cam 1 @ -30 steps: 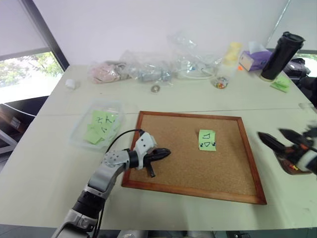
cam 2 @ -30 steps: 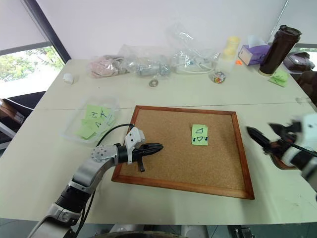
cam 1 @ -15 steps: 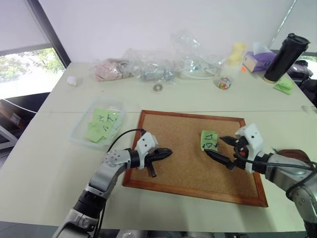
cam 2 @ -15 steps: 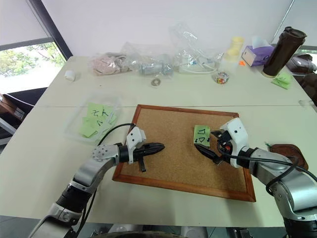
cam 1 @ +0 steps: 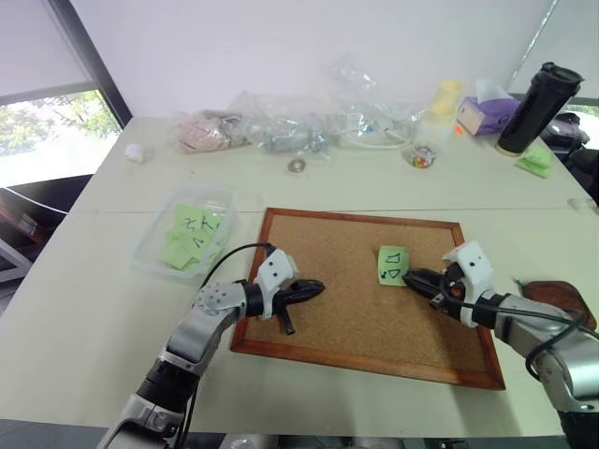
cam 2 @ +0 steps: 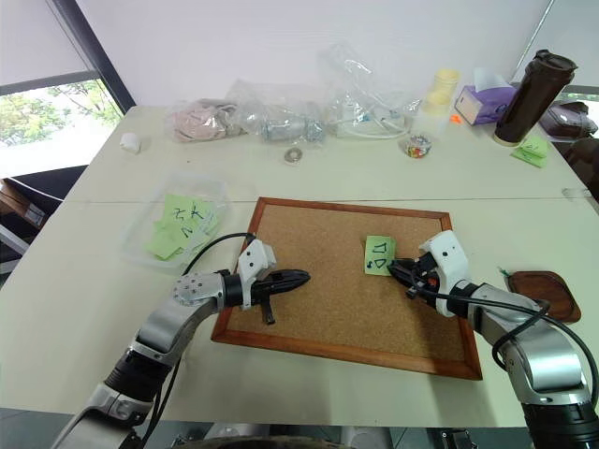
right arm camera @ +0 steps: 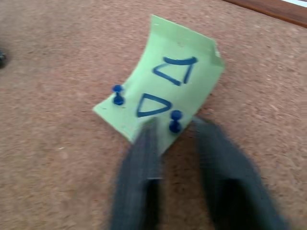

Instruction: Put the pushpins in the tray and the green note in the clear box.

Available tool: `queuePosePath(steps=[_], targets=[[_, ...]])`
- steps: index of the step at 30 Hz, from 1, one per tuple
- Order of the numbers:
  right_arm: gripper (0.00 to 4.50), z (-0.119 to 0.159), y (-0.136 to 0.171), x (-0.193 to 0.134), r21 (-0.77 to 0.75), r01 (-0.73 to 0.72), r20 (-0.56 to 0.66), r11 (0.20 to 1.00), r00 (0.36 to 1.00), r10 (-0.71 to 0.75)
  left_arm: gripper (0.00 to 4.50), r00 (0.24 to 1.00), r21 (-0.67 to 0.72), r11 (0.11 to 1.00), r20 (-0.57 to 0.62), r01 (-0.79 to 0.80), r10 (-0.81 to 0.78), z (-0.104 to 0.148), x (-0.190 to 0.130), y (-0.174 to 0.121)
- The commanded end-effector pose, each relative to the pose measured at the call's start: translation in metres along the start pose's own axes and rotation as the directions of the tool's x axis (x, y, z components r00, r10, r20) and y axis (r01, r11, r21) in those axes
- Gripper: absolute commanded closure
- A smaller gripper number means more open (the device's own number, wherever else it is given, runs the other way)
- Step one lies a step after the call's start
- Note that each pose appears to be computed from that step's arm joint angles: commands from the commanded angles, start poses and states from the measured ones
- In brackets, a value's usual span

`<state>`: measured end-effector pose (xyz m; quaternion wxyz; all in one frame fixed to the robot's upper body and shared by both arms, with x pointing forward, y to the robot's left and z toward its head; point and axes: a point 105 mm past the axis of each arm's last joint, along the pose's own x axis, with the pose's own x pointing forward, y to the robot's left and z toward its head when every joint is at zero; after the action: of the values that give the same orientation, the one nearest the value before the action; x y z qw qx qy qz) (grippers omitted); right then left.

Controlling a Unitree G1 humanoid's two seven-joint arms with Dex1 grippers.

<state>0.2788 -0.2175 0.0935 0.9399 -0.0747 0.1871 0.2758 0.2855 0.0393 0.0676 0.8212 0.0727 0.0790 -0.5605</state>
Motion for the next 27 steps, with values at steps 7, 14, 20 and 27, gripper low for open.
queuePosePath(steps=[7,14,20,27], targets=[[4.39,0.031,0.003,-0.001,-0.049,0.005,0.105,0.999,0.995,0.0,4.5,0.998,-0.059,0.998,-0.066,-0.003,0.0,-0.021,-0.005,-0.003],[4.39,0.058,-0.003,-0.022,-0.033,0.045,0.193,0.998,0.981,-0.038,4.5,0.998,-0.066,0.998,-0.064,0.0,-0.004,-0.022,-0.003,-0.003],[4.39,0.07,-0.021,-0.051,0.036,0.13,0.241,0.991,0.961,-0.135,4.5,0.998,-0.071,0.997,-0.062,0.007,-0.012,-0.022,-0.002,-0.004],[4.39,0.042,-0.084,-0.117,0.259,0.393,0.226,0.882,0.864,-0.451,4.5,0.998,-0.073,0.997,-0.06,0.016,-0.02,-0.022,-0.001,-0.005]])
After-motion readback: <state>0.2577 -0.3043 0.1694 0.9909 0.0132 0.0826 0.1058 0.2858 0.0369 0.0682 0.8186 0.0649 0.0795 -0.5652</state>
